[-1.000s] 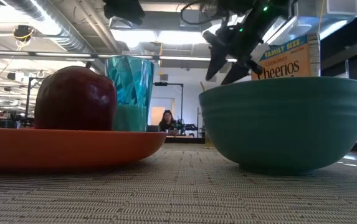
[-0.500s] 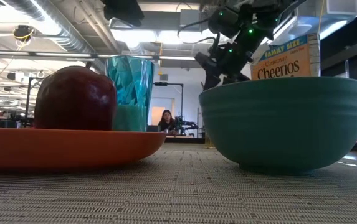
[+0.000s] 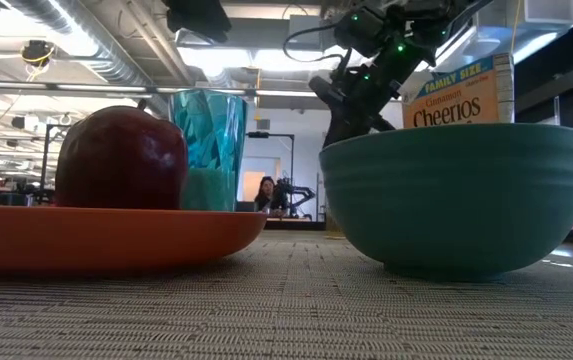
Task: Arrange a breakfast setting
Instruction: Put the gold spoon on the gray tablemat to the right of the green bowl
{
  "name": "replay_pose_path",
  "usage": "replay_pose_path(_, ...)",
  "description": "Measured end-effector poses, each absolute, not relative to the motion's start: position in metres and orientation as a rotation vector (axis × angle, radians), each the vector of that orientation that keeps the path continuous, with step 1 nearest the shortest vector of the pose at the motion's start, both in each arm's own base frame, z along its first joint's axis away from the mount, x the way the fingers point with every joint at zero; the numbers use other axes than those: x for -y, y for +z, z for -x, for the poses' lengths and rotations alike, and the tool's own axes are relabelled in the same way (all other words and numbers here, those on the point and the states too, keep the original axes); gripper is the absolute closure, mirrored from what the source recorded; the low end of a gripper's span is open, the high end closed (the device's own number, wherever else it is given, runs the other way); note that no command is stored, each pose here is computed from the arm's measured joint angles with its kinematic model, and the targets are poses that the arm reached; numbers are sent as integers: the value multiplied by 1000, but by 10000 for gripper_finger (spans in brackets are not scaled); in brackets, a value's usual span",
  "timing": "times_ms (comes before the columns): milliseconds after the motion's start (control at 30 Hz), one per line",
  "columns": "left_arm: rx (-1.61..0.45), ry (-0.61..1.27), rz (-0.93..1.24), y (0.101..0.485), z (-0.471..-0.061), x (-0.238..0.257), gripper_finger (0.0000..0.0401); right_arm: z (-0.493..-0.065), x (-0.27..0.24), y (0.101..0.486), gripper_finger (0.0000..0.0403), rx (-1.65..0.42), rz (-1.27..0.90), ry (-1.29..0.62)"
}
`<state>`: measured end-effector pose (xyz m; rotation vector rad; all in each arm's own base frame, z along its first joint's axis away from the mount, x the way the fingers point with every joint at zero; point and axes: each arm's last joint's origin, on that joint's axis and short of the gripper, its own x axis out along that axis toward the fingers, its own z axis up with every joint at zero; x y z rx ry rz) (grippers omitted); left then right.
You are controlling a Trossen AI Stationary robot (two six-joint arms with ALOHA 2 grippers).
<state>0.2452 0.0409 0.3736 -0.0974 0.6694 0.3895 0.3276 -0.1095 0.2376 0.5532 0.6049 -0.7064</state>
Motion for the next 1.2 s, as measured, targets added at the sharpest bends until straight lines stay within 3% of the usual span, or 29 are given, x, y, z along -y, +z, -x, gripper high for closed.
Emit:
replay_pose_path(433, -663, 395, 131, 373, -246, -39, 245, -326, 107, 248, 394, -614, -574, -674)
replay_pose_path(867, -643, 410, 165, 374, -246, -39, 245, -334, 108, 334, 397, -560, -534, -607)
replay_pose_path(1200, -567, 494, 195, 379, -249, -40, 245, -324, 103, 420, 398, -306, -670, -472)
